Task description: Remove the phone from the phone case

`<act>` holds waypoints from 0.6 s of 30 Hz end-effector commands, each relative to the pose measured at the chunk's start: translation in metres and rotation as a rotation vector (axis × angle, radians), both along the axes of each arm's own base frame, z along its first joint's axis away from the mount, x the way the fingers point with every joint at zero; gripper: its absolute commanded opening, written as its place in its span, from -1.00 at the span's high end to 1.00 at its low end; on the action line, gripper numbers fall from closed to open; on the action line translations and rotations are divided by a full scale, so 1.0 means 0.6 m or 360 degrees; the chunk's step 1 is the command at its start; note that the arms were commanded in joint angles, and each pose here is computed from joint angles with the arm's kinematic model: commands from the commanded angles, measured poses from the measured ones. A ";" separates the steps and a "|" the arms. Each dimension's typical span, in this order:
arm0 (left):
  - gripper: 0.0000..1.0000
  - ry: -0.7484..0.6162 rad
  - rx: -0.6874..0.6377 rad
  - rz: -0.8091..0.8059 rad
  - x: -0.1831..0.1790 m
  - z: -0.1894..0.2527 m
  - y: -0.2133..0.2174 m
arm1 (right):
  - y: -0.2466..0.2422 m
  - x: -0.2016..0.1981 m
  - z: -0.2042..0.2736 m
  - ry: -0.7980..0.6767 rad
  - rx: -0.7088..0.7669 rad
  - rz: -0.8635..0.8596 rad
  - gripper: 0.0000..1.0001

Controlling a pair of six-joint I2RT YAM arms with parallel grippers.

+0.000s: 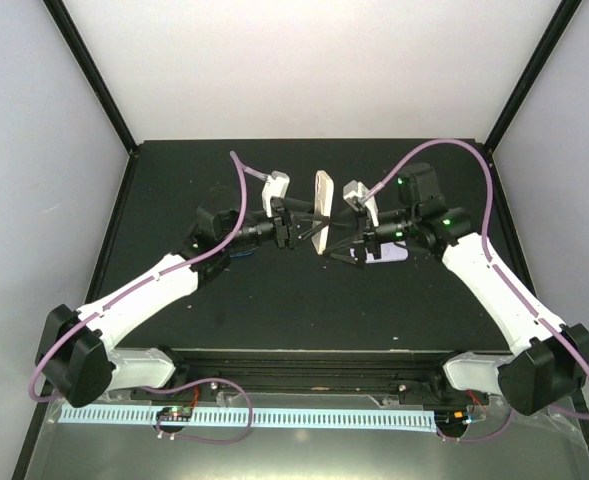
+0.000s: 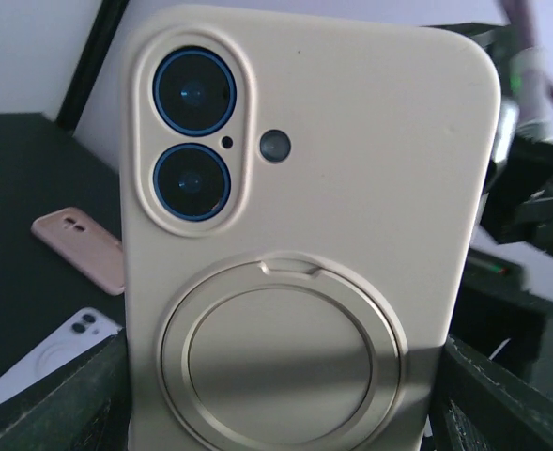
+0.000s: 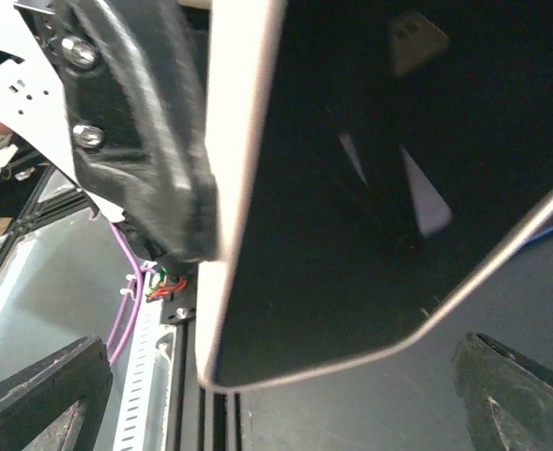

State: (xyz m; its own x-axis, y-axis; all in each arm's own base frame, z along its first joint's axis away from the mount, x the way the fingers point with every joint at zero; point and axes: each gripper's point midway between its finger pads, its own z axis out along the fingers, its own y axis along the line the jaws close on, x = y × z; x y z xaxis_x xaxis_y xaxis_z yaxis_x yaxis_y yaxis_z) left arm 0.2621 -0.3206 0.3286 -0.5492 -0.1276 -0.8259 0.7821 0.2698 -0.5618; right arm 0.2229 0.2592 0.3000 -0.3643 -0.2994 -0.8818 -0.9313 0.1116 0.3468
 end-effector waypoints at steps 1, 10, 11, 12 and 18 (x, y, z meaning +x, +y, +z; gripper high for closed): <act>0.10 -0.0219 -0.0323 -0.0131 -0.047 0.114 0.010 | 0.030 0.004 0.027 -0.0025 0.0060 0.0027 -0.99; 0.12 -0.0246 -0.0444 -0.0178 -0.073 0.133 0.023 | 0.039 -0.002 0.044 0.0052 0.0146 0.0093 -0.99; 0.12 -0.0243 -0.0446 -0.0172 -0.072 0.132 0.023 | 0.040 -0.005 0.049 0.0054 0.0169 0.0109 -0.99; 0.12 -0.0240 -0.0446 -0.0176 -0.073 0.131 0.022 | 0.042 -0.008 0.056 0.0048 0.0202 0.0132 -0.99; 0.12 -0.0210 -0.0486 -0.0211 -0.075 0.127 0.020 | 0.051 -0.033 0.078 0.0121 0.0317 0.0289 -0.70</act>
State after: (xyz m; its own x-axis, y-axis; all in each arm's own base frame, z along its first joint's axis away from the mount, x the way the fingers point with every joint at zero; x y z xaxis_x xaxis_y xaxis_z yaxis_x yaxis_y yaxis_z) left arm 0.2364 -0.3148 0.3648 -0.5427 -0.2466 -0.8029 0.8099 0.0999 -0.5781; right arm 0.2187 0.2855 0.3261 -0.4080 -0.2258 -0.8846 -0.9068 -0.0127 0.4214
